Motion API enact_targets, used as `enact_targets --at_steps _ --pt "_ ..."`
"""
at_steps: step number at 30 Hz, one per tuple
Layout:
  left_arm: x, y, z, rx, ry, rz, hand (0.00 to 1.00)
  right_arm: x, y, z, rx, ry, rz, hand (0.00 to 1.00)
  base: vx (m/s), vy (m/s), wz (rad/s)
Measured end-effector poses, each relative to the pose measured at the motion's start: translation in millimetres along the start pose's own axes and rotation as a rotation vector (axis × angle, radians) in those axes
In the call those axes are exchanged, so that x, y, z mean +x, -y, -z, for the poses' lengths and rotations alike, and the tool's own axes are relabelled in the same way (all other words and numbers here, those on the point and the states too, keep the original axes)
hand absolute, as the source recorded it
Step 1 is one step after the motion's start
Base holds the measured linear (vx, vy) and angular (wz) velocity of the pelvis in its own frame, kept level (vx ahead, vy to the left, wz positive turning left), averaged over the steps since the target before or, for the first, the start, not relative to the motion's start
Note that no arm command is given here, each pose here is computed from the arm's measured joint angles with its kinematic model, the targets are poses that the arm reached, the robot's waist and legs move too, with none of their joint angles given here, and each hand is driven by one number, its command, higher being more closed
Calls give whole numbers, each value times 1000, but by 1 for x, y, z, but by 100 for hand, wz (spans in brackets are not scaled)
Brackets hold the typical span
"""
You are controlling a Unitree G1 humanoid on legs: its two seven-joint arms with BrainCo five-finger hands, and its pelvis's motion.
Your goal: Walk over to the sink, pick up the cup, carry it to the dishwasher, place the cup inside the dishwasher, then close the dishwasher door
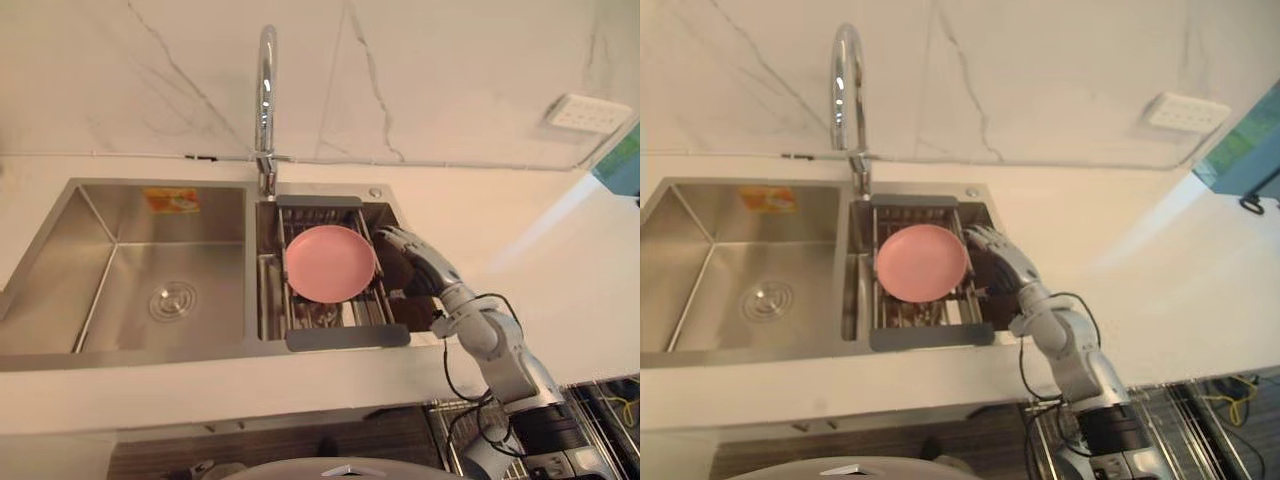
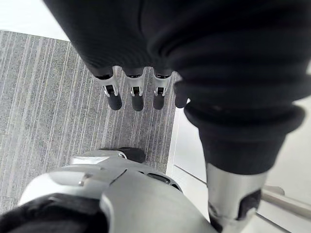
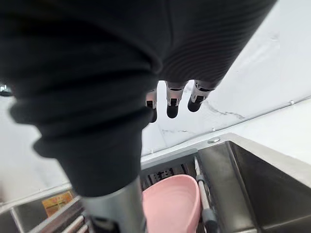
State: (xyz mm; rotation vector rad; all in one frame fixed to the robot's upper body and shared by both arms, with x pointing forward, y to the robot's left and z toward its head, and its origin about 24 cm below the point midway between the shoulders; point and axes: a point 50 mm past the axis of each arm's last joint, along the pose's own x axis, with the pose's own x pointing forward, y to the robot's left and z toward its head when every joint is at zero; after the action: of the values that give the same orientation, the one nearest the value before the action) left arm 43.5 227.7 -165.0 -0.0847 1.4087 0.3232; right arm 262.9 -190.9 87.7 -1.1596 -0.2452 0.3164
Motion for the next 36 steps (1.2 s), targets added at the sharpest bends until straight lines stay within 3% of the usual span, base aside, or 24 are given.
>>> enact_targets --at_steps 12,19,23,36 --pt "0 -2 -2 -9 3 -3 0 15 -36 8 -73 -50 -159 0 -17 6 15" --pt "0 -3 0 -87 -23 -9 0 24 -52 21 -72 -145 -223 0 10 -5 12" --pt "-1 -2 -2 -89 -13 -6 0 29 -56 25 -151 -164 -257 0 5 6 12" --pt "-1 -6 1 -90 -16 -18 0 34 -69 33 -362 -201 -141 0 -5 8 9"
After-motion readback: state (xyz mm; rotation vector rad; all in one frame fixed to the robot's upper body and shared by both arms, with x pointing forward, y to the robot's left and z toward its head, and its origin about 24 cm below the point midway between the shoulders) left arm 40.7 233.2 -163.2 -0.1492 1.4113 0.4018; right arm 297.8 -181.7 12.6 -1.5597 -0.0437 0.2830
